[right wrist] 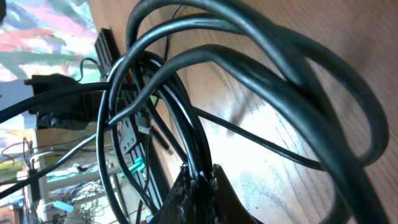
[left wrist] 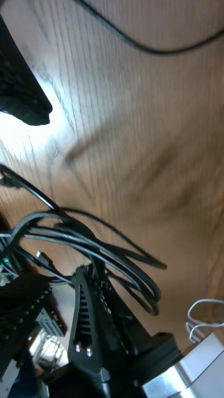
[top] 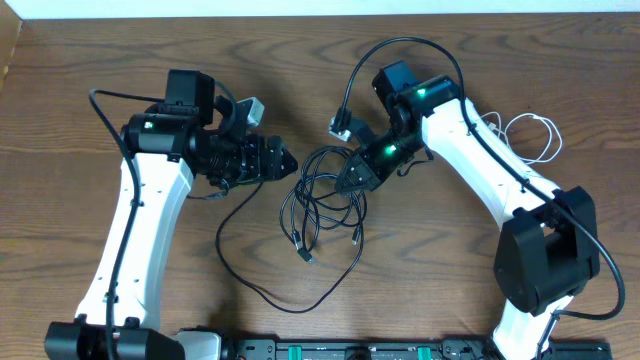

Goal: Untangle cables

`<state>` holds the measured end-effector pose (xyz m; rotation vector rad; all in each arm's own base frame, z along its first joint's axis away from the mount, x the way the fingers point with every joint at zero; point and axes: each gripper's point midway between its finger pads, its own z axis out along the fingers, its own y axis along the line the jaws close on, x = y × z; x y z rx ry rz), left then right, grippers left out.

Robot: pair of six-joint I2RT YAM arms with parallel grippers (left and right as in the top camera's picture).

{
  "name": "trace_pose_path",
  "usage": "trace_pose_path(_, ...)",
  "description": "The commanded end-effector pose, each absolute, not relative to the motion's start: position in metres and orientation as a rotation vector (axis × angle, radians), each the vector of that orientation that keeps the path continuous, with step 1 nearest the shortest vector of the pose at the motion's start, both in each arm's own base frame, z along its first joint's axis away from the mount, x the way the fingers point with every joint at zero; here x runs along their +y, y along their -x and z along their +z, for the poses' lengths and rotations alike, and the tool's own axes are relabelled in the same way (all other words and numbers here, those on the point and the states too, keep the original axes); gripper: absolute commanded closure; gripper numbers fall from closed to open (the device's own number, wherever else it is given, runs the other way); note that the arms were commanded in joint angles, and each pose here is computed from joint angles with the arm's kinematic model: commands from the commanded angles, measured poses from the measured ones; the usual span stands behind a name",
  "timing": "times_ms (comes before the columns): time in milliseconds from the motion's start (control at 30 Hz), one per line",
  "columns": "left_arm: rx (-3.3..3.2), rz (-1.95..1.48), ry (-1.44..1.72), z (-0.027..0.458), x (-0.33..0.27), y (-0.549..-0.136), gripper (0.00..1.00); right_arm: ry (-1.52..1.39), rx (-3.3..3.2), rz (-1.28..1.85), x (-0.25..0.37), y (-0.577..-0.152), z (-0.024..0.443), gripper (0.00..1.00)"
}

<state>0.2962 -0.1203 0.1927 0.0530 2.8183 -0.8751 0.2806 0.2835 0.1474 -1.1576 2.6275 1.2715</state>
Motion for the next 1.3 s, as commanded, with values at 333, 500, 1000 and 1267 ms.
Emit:
trace_pose_path(333, 2.855, -0.974, -0.297, 0.177, -0.165, -0.284, 0.19, 1.245, 2.524, 1.364, 0.299, -0.268, 0.163, 0.99)
trace_pose_path(500, 2.923, -0.983, -0.271, 0.157, -0.167, -0.288, 0.45, 1.243, 2.532, 1.367, 0.299, -0.266, 0.163, 0.99)
trace_pose_path(1000, 3.031, -0.970, 0.077, 0.133, -0.110, -0.299, 0.92, 1.042, 2.454, 1.352, 0.270, -0.294, 0.209, 0.99)
trace_pose_path(1267, 3.115, -0.795, 0.207, 0.123, -0.074, -0.291, 0.92, 0.872, 2.224, 1.248, 0.238, -0.318, 0.290, 0.99)
